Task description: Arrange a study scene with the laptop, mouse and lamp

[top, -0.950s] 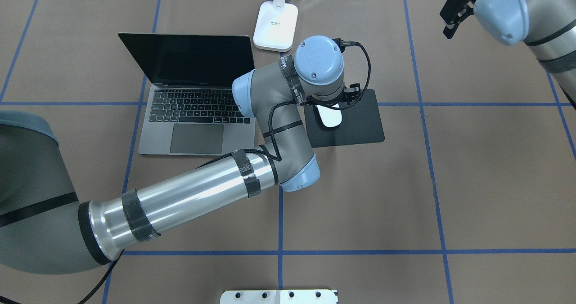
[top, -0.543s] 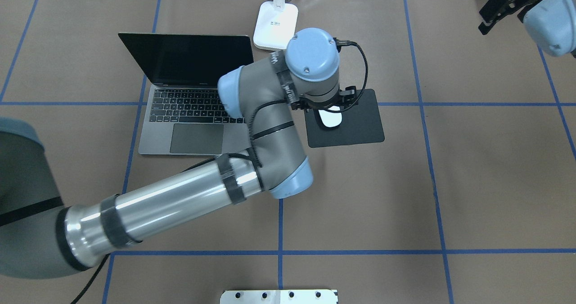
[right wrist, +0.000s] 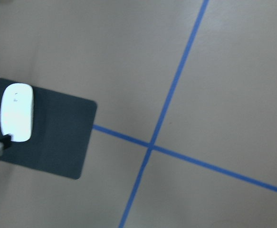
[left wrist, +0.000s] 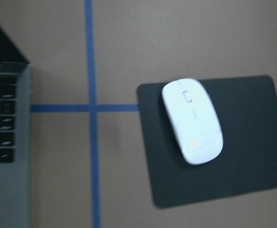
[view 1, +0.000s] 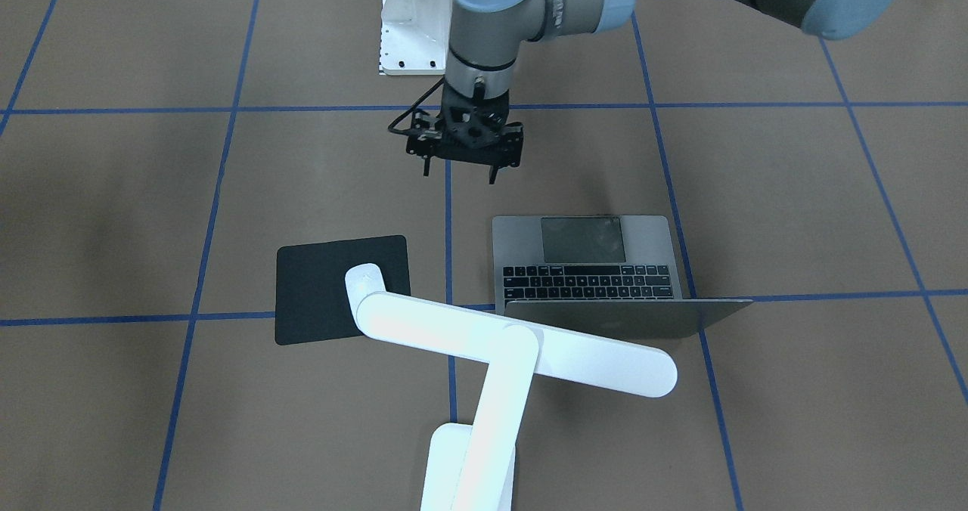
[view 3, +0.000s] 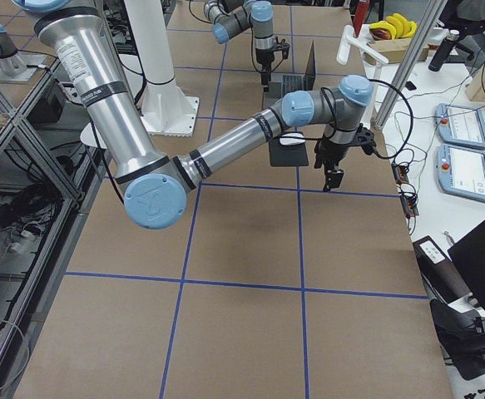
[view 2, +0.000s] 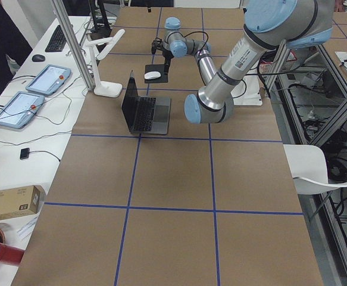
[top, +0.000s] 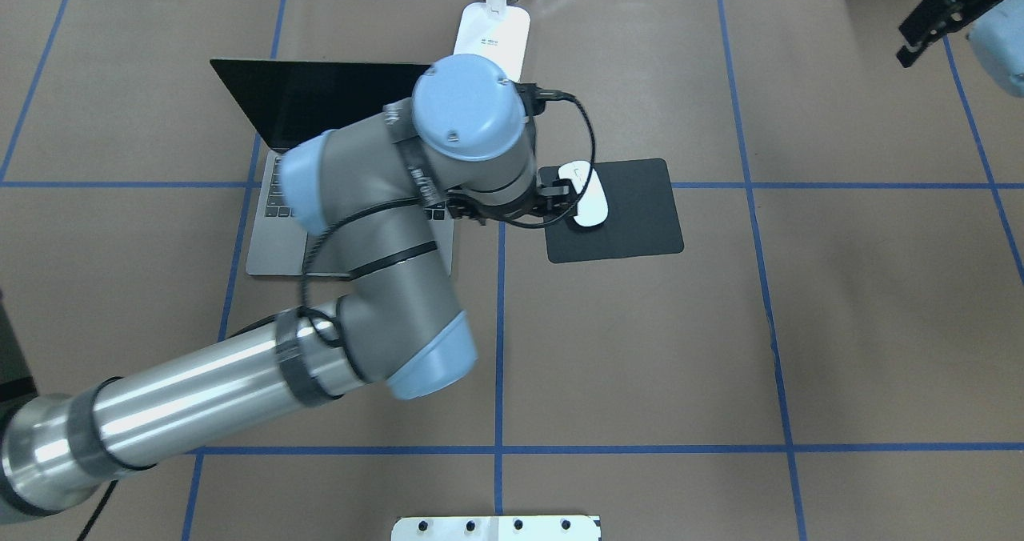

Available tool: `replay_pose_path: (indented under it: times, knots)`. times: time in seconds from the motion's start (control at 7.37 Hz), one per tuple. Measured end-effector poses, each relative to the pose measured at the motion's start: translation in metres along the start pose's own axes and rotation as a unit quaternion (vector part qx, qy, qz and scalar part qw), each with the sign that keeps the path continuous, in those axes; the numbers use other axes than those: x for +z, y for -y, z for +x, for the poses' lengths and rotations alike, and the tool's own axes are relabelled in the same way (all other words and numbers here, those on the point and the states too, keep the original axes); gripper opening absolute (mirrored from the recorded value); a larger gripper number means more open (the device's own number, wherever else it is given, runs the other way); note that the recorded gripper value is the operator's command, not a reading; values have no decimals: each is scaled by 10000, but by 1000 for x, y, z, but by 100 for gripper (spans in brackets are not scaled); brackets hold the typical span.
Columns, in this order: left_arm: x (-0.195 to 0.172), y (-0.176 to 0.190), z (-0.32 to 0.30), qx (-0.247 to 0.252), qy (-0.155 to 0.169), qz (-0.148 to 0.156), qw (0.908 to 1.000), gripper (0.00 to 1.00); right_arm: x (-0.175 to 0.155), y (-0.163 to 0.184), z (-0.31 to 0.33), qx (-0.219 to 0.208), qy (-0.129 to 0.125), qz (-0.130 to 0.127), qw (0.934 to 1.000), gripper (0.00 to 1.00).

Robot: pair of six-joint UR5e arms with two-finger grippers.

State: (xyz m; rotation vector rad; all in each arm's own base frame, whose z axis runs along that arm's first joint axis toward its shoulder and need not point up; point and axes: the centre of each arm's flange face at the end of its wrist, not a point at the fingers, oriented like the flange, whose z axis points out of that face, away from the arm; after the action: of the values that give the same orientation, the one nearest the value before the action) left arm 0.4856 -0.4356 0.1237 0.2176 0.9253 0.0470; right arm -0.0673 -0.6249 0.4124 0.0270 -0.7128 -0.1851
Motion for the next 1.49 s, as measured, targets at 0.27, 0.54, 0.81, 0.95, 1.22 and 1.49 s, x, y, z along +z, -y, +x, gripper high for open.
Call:
replay_pose_path:
  times: [0.27, 0.54, 0.81, 0.95, 1.22, 1.49]
  knots:
    - [-25, -19, -87, 245, 107, -77, 9996, 99, 6, -16, 39, 331, 26, -43, 9994, 100]
    - [-41, -24, -173, 396, 253, -264, 9985, 99, 34, -55, 92, 459, 138, 121, 9988, 100]
    - [-58, -31, -275, 583, 320, -426, 9969, 99, 53, -86, 125, 463, 154, 288, 9984, 100]
    - [-70, -33, -334, 728, 294, -507, 9956, 99, 56, -96, 133, 490, 125, 309, 9982, 100]
    - [-97, -28, -451, 1006, 213, -633, 9927, 99, 56, -103, 138, 478, -14, 345, 9983, 100]
    - [-112, -13, -558, 1081, 285, -625, 9918, 99, 56, -111, 141, 443, -205, 357, 9982, 100]
